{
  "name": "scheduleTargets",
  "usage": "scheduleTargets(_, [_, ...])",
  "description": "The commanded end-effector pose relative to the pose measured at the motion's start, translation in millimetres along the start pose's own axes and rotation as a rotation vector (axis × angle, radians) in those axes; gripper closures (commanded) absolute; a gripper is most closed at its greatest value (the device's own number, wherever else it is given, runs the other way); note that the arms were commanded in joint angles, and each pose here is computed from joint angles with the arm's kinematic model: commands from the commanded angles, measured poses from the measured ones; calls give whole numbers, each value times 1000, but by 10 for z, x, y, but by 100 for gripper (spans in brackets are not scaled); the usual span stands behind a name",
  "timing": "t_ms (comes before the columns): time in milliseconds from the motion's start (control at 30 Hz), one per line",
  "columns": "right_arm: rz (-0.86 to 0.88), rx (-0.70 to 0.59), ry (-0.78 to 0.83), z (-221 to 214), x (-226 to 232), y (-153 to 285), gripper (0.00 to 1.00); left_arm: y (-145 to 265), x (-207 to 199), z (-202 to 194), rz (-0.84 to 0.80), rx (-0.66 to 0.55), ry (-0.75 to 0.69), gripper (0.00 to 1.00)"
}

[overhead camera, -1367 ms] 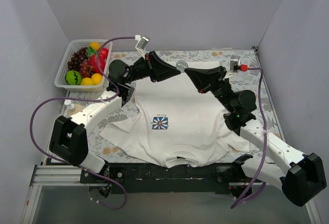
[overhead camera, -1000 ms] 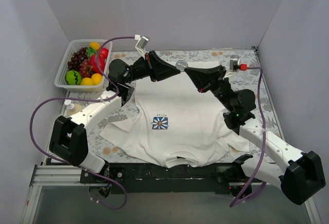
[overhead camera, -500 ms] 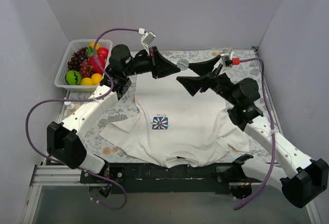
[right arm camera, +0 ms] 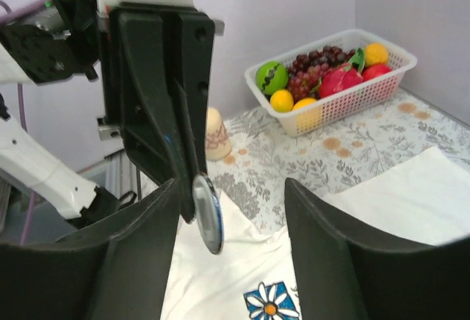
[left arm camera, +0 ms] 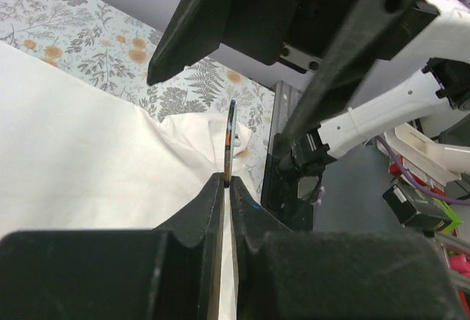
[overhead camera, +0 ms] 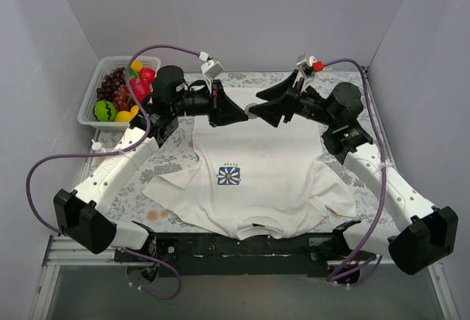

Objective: Pin the brooch onto the clothing

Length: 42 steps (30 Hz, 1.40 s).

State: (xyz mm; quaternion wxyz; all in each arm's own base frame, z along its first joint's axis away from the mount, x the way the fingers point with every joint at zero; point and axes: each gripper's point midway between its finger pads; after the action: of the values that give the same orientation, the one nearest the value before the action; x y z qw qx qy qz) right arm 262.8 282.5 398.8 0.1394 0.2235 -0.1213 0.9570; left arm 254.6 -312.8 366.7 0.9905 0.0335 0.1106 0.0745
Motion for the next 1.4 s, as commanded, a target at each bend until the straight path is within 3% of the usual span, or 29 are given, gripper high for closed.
scheduleTargets(0, [110,80,8,-30,201,-1,44,150,-280,151,-44,-10,-72,100])
scheduleTargets(67, [121,78,11,-35,227,11,49,170,-294,150,-41,-13,-76,100])
scheduleTargets(200, [121,76,13,-29,248,27,76,177,-297,111,-39,-8,-70,100])
scheduleTargets(300, [123,74,12,-45,251,33,90,180,-304,119,-36,-12,-74,100])
scheduleTargets(400, [134,69,8,-43,270,39,99,182,-284,143,-24,-18,-78,100])
scheduleTargets(533, [128,65,2,-71,245,44,99,195,-219,185,32,-34,-84,97])
scheduleTargets(767, [129,-57,-18,-37,268,125,99,295,-142,379,154,-151,-110,57])
scheduleTargets(933, [158,-138,-30,14,351,200,99,267,-159,410,112,-186,-80,36])
scheduleTargets(1100, [259,-171,-7,55,548,250,99,187,-196,414,15,-194,-65,38])
scheduleTargets(1233, [274,-173,-10,56,570,253,99,126,-126,392,5,-195,-51,52])
scheduleTargets(1367, [279,-177,-14,47,567,255,99,103,-157,408,-32,-207,-39,59])
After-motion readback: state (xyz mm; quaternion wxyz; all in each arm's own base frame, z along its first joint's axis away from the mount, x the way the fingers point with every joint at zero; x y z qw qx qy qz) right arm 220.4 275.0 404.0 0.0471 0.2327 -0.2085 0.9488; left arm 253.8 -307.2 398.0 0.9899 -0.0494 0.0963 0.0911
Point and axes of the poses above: each gripper's point midway between its finger pads, its own y axis back along the fingers, its own x axis along the line the jaws close on, z = x × y, and after that the axes turned 13 degrees about -y, right-handed
